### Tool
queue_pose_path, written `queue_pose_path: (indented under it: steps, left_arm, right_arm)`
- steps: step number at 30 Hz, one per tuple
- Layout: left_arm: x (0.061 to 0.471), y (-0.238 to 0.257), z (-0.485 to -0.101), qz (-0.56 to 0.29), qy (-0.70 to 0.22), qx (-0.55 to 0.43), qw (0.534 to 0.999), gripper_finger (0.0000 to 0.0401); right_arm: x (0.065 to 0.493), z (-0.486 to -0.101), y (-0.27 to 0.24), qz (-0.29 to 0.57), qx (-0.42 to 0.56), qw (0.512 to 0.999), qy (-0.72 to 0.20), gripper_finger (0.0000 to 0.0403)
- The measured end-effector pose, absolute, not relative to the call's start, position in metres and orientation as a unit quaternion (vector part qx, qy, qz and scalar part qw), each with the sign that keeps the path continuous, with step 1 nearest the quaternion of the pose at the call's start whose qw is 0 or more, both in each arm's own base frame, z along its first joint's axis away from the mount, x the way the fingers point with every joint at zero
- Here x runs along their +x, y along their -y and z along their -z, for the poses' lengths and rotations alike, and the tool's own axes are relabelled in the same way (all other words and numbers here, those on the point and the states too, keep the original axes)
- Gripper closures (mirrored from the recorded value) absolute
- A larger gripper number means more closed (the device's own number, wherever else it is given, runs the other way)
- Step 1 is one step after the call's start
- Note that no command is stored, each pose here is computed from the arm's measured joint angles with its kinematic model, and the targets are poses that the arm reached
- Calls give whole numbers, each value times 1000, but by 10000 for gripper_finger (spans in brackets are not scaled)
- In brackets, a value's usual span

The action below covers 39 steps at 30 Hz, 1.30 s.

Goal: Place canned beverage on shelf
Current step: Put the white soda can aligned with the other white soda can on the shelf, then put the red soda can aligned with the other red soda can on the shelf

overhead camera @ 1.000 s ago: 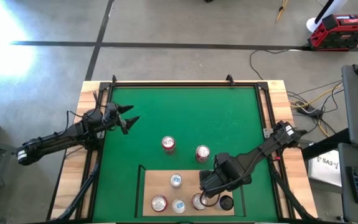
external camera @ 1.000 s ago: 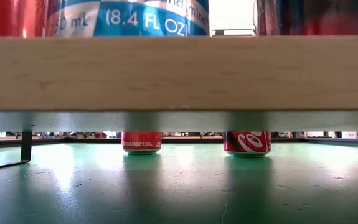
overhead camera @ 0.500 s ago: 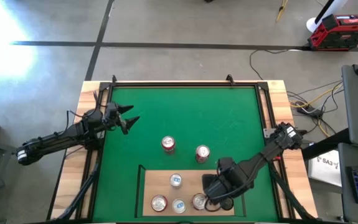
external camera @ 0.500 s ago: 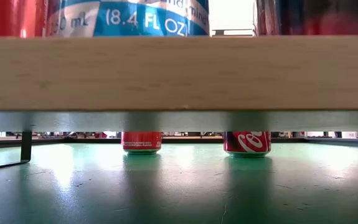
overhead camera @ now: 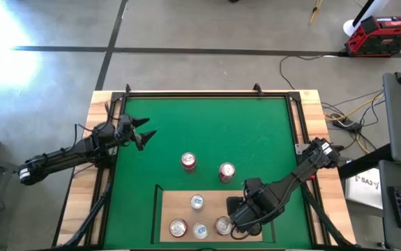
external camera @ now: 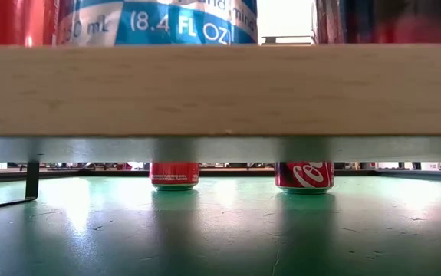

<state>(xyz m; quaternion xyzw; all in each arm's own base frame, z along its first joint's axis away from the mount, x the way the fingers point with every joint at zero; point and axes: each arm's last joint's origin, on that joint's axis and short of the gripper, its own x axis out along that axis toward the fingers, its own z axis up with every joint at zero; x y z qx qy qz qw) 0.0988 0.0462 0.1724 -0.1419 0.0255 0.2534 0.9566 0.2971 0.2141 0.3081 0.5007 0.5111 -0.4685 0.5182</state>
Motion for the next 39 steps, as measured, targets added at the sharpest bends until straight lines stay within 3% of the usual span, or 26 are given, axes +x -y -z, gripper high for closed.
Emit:
queue_pose_path:
  steps: [17,30,39]
  left_arm:
    - [99,-46,-172,-253,-26,-142,957,32]
    - [99,-46,-172,-253,-25,-142,957,32]
    - [99,-46,-172,-254,-25,-142,957,32]
  right_arm:
    - [297,-308,-217,459,499,524,-516,139]
    - [292,-311,-213,463,480,531,-524,65]
    - [290,-328,-203,442,464,566,-519,44]
